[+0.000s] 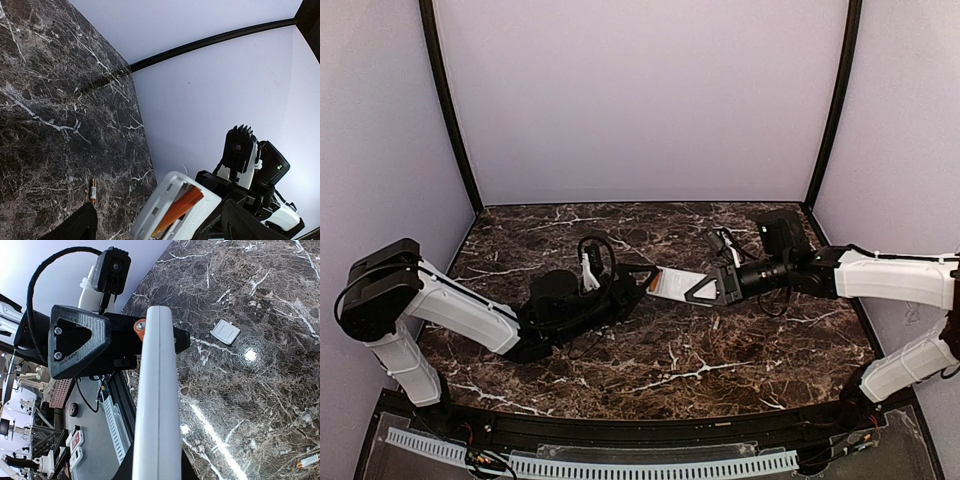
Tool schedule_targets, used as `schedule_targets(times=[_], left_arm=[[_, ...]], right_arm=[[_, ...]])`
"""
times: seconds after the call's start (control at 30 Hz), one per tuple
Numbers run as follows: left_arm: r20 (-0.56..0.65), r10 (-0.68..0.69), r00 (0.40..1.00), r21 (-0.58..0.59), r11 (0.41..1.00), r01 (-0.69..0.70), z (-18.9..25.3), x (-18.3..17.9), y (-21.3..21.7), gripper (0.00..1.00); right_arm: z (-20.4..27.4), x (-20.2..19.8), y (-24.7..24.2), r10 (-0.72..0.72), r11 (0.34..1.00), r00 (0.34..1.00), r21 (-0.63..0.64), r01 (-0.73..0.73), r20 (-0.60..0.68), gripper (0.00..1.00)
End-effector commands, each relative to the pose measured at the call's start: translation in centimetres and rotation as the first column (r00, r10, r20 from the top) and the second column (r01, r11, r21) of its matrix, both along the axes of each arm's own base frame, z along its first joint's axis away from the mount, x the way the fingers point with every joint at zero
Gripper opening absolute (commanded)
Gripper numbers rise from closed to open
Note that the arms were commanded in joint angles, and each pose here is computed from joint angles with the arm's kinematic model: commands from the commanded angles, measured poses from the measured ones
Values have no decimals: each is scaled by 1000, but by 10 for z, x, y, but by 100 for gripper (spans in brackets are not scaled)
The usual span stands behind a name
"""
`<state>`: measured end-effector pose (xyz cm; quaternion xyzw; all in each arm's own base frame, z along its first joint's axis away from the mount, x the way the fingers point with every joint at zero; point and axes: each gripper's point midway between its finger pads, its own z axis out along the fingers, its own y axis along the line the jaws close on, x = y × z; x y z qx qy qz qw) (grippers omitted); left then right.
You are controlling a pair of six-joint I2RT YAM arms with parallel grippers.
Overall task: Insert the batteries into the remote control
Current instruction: Load the battery into the battery compartment.
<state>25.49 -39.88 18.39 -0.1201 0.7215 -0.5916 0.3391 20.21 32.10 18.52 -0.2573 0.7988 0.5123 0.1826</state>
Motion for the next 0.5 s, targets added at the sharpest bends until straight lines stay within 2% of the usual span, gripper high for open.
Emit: schedule_targets(times=[0.0,0.47], left_arm=[[14,19,1000,-66,998,-18,18,3,-4,85],[10,22,1000,-60,998,-22,19,6,-9,77]], right_arm=[[0,2,4,-2,1000,1000,17,1,18,0],[-5,0,5,8,1000,1000,4,-8,6,0]])
